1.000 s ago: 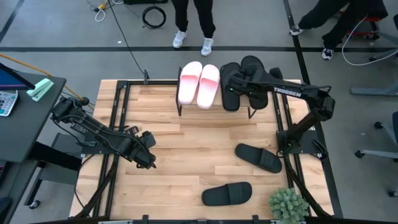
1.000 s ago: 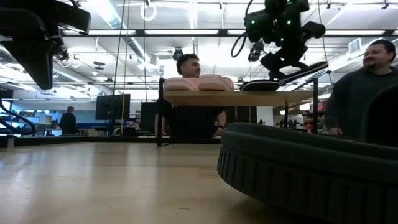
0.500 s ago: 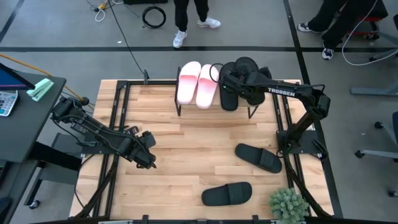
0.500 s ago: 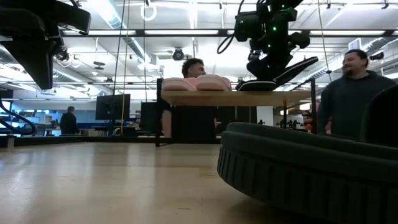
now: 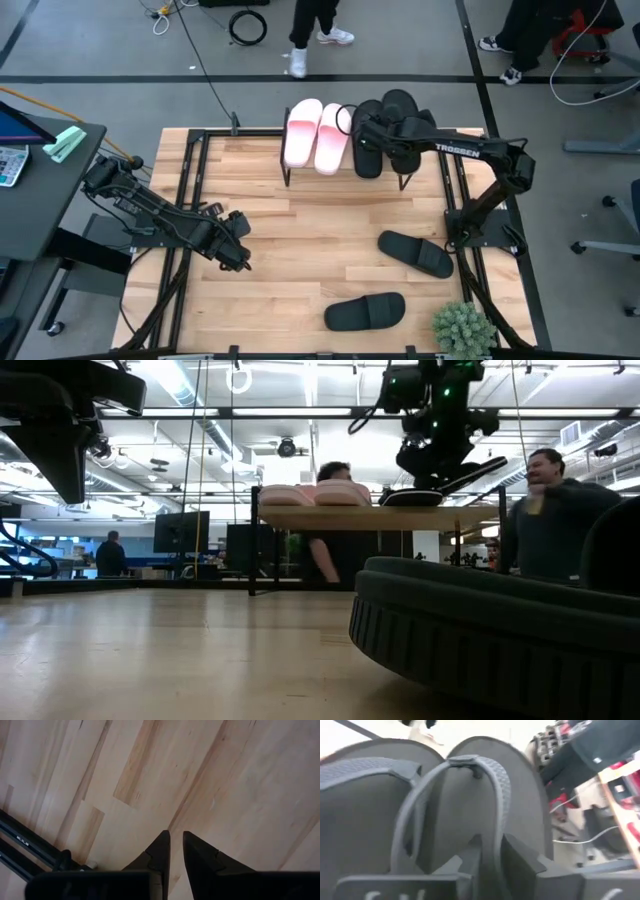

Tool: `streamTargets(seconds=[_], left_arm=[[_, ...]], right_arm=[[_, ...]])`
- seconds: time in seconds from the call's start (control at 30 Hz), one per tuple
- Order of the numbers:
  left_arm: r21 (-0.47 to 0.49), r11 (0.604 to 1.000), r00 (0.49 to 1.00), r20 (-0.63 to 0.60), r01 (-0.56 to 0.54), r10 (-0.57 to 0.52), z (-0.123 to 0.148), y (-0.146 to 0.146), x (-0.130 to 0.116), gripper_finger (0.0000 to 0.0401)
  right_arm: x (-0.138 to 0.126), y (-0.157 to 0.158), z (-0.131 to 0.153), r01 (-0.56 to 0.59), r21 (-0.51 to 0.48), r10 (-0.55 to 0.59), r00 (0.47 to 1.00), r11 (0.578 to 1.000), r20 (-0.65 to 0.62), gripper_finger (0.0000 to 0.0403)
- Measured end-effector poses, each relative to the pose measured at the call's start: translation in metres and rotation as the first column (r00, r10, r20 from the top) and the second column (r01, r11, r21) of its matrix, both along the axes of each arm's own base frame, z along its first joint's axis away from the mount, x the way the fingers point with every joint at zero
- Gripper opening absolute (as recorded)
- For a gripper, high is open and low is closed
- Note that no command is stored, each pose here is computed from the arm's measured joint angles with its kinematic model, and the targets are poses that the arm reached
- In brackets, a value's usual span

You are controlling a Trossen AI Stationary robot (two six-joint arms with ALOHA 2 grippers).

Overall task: Pick and place slides into the shelf
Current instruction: Put the black slipper on the shelf

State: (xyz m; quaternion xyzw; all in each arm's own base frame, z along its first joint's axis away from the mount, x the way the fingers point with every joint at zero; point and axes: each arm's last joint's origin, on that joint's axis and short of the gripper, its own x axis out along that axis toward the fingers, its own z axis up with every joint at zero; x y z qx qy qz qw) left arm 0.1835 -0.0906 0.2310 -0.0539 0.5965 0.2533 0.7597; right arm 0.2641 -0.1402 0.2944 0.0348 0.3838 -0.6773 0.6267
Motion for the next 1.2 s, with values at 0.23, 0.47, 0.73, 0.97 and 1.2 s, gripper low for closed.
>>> streamTargets(seconds=[0.23,0.47,0.73,0.97,1.2], left_arm=[[-0.006,1.000,1.000,0.011,0.000,0.000,0.000,-0.001,0.001,0.0063],[-0.007,1.000,1.000,0.013,0.000,0.001,0.000,-0.001,0.001,0.0057],[-0.007,1.000,1.000,0.012,0.001,-0.001,0.000,-0.001,0.001,0.0056],[-0.007,1.000,1.000,0.012,0.002,-0.002,0.000,-0.001,0.001,0.0061],[-0.008,1.000,1.000,0.014,-0.003,0.003,0.000,-0.001,0.001,0.0053]], right_arm=[[-0.016,0.014,0.026,-0.031,-0.008,0.032,0.994,0.999,0.107,0.0134],[-0.028,0.020,0.041,-0.055,-0.018,0.057,0.988,0.998,0.141,0.0139],[-0.029,0.020,0.043,-0.074,-0.017,0.075,0.990,0.997,0.119,0.0127],[-0.029,0.023,0.043,-0.126,0.000,0.126,0.991,0.992,0.043,0.0117],[-0.038,0.027,0.039,-0.119,0.056,0.122,0.991,0.991,-0.053,0.0084]])
